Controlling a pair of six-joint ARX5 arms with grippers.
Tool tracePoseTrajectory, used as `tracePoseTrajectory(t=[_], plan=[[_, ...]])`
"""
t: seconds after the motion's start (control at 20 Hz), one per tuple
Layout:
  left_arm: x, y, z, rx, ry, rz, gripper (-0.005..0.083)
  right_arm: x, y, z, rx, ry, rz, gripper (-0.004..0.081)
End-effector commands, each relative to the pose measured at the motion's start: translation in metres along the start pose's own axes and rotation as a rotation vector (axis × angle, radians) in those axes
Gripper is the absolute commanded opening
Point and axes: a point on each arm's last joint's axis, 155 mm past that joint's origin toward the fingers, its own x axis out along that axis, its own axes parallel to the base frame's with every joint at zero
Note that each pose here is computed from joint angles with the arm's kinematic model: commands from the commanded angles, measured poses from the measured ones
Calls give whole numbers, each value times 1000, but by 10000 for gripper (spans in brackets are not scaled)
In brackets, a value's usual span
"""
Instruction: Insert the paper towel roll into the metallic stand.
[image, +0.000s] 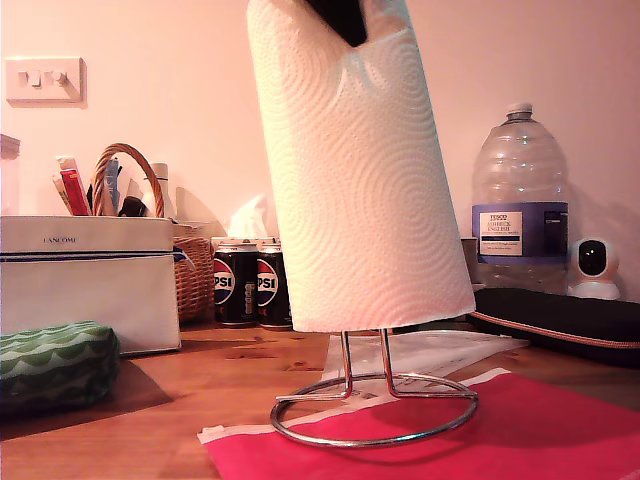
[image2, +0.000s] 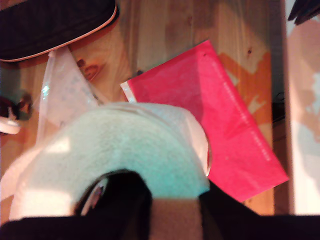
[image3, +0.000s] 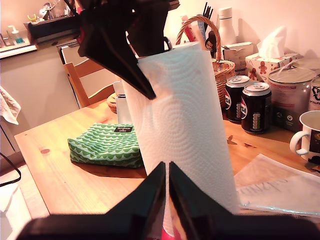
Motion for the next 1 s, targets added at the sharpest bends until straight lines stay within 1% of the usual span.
tracePoseTrajectory(t=[0.0, 0.15, 0.45, 0.7, 0.95], plan=[[-5, 0, 3, 14, 1, 30, 171, 0, 1, 3, -2, -5, 4, -13], [-10, 4, 5, 12, 0, 55, 171, 0, 1, 3, -2, -5, 3, -13], [-33, 5, 15, -1, -30, 78, 170, 0, 1, 3, -2, -4, 3, -13], [-38, 4, 15, -8, -29, 79, 170, 0, 1, 3, -2, -4, 3, -13], [-50, 11, 21, 0, -49, 127, 171, 0, 1, 2, -1, -4, 3, -13]])
